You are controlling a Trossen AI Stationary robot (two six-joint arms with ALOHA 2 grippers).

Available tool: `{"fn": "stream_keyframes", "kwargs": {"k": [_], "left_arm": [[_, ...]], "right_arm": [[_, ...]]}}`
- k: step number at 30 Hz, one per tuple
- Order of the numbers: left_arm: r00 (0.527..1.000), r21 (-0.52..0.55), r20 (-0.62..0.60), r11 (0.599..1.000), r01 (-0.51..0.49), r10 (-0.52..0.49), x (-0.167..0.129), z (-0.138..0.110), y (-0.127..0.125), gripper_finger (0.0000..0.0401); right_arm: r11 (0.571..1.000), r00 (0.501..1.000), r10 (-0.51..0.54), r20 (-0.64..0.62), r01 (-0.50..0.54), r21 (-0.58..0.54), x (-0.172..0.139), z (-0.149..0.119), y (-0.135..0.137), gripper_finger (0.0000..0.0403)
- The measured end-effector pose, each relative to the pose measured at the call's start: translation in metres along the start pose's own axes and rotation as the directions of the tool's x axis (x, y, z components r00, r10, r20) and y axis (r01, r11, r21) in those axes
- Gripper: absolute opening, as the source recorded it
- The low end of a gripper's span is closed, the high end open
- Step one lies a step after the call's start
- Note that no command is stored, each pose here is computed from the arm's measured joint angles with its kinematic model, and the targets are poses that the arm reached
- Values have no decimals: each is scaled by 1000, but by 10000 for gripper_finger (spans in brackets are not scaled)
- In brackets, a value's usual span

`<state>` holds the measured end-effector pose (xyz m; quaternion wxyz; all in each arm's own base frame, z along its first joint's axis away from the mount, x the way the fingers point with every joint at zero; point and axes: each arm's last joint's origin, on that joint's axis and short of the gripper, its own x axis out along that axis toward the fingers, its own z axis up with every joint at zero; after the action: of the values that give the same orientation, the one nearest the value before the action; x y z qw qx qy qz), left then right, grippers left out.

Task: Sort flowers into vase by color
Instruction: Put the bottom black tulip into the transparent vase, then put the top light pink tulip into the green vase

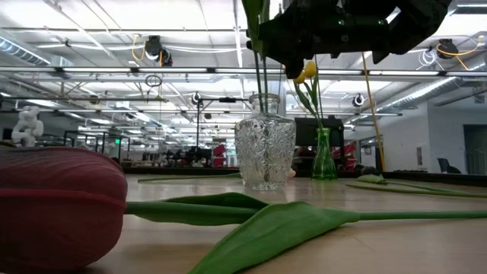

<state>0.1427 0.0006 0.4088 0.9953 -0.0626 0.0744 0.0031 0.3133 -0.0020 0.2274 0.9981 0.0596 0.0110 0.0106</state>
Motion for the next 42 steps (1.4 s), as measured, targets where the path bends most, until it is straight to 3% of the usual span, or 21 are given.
{"fn": "stream_keyframes", "kwargs": {"k": [17,30,37,42], "left_arm": [[998,1,-46,999,-32,32,0,-5,1,112],[998,10,-46,999,-43,43,0,-5,2,112],[997,-49,-10,996,-70,70,2,-1,2,112],[988,-50,7,987,-151,152,6,0,5,112]], "right_arm": [[999,963,-34,-267,37,5,-31,7,2,133],[992,879,-54,-473,102,76,-51,-1,2,133],[926,847,-66,-527,250,285,-65,2,2,132],[887,803,-72,-592,323,330,-75,0,2,132]]}}
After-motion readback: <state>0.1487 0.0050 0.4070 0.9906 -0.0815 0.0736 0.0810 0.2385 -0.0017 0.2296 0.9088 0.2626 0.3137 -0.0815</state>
